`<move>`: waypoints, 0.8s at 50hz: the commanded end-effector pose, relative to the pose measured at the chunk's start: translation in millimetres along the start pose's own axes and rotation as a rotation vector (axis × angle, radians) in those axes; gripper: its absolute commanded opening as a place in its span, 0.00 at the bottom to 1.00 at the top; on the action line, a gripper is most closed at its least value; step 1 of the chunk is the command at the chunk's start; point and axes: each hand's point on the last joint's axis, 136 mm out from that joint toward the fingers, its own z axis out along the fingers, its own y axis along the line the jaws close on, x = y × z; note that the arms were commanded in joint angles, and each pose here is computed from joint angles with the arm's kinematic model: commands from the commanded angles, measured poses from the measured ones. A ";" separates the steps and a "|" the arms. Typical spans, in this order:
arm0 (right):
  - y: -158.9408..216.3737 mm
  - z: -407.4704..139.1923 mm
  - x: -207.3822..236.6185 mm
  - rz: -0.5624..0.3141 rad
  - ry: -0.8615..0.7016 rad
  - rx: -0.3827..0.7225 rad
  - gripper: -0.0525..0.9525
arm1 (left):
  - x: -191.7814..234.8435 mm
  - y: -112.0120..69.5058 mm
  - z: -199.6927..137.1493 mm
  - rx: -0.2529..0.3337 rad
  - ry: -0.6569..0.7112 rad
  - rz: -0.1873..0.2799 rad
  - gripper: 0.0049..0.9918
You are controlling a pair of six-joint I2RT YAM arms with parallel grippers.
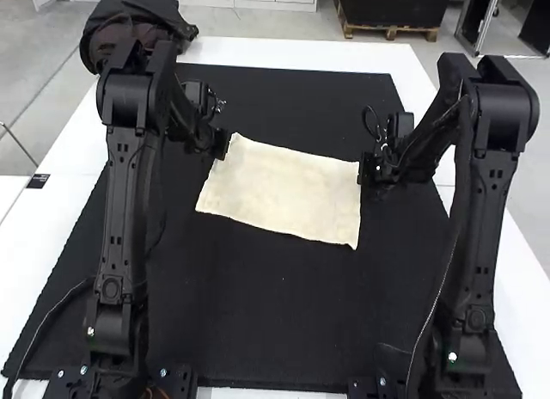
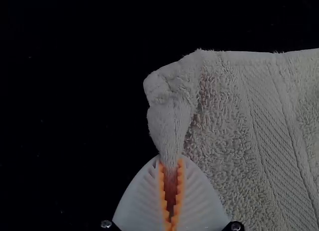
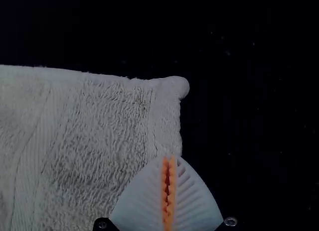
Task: Fold the towel.
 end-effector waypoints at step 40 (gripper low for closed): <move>19.4 -77.3 -32.3 0.024 -0.122 -0.118 0.03 | -26.9 -2.9 -78.5 0.055 -0.080 -0.024 0.01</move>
